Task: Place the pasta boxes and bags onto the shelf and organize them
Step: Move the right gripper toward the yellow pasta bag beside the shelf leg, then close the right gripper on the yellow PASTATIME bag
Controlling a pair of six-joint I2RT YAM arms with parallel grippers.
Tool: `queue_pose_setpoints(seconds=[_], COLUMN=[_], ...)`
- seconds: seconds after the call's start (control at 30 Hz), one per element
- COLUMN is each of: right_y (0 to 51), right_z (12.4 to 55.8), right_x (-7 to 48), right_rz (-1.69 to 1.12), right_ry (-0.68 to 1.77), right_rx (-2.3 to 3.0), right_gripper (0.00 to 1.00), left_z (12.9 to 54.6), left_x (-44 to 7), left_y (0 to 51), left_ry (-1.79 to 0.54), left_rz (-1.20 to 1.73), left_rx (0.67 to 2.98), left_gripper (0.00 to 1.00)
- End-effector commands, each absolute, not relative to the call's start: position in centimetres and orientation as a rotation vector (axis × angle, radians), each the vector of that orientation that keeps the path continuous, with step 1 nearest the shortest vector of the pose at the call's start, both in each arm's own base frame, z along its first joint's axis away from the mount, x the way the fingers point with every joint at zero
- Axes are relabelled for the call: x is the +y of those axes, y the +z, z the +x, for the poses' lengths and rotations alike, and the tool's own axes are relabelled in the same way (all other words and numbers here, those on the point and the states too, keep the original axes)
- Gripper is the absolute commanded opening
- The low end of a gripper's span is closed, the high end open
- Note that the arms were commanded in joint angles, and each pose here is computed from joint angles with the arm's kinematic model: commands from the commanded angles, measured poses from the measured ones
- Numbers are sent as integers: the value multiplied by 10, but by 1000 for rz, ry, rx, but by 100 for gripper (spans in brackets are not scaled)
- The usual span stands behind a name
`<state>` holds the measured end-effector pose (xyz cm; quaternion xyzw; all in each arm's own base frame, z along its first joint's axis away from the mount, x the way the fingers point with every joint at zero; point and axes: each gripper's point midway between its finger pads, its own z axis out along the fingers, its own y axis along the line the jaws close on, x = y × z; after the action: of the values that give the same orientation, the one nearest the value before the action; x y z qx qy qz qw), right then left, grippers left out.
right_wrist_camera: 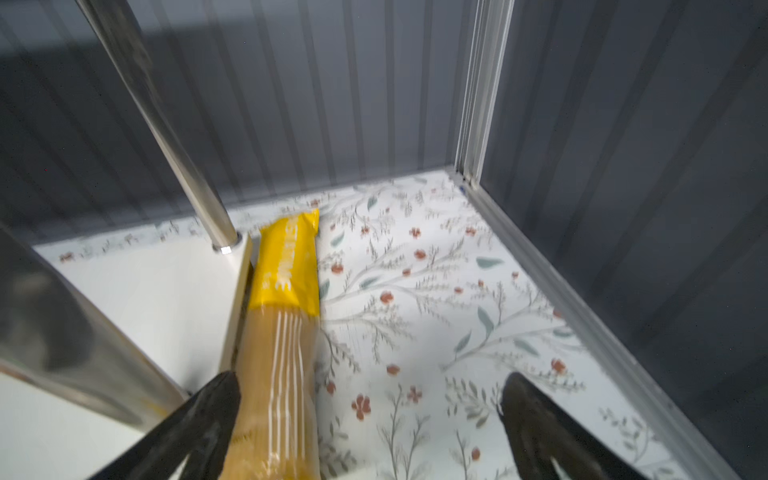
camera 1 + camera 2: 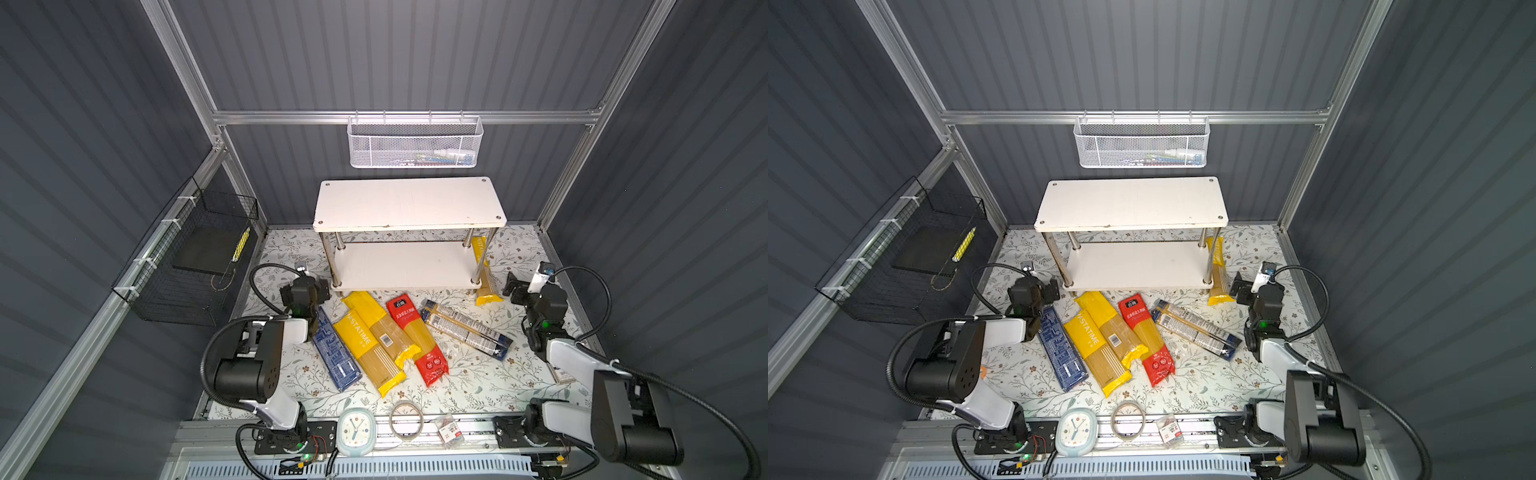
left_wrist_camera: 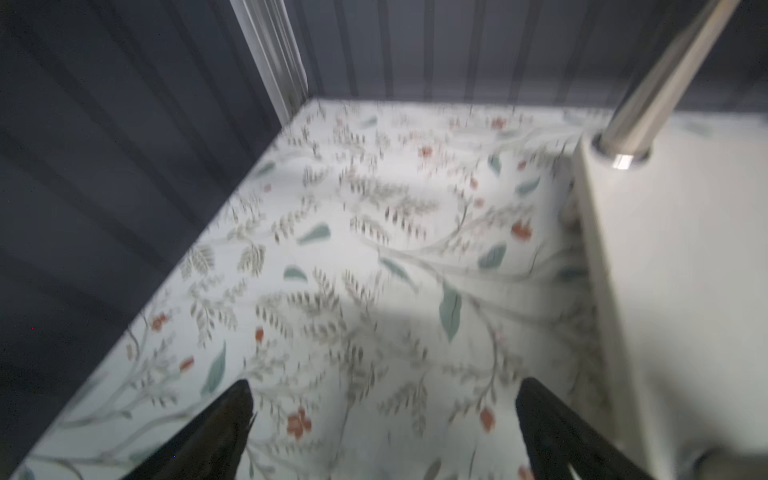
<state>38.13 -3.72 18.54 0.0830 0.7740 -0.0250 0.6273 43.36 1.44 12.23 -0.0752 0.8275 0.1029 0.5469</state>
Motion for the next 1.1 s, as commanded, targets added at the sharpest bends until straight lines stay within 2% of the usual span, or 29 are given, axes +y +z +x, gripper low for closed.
queue_pose_setpoints(seconds=[0.0, 0.13, 0.37, 0.57, 0.9, 1.07], right_y=[188, 192, 171, 136, 101, 85], right_z=[375, 370, 357, 348, 380, 388], right_x=[-32, -16, 15, 24, 15, 13], right_rz=[185, 149, 94, 161, 212, 219], right_ry=[-31, 70, 287, 380, 392, 423], right_rx=[1951, 2075, 2333, 2460, 2544, 2576], right_gripper=[99, 99, 99, 97, 91, 84], left_z=[428, 421, 387, 355, 355, 354], left_x=[8, -11, -47, -47, -52, -53], left_y=[151, 180, 178, 177, 160, 158], left_ry=[184, 33, -216, -263, -295, -310], left_rz=[-175, -157, -51, -80, -74, -81], left_rx=[2015, 2039, 2102, 2069, 2116, 2111], left_gripper=[100, 100, 100, 100, 100, 100])
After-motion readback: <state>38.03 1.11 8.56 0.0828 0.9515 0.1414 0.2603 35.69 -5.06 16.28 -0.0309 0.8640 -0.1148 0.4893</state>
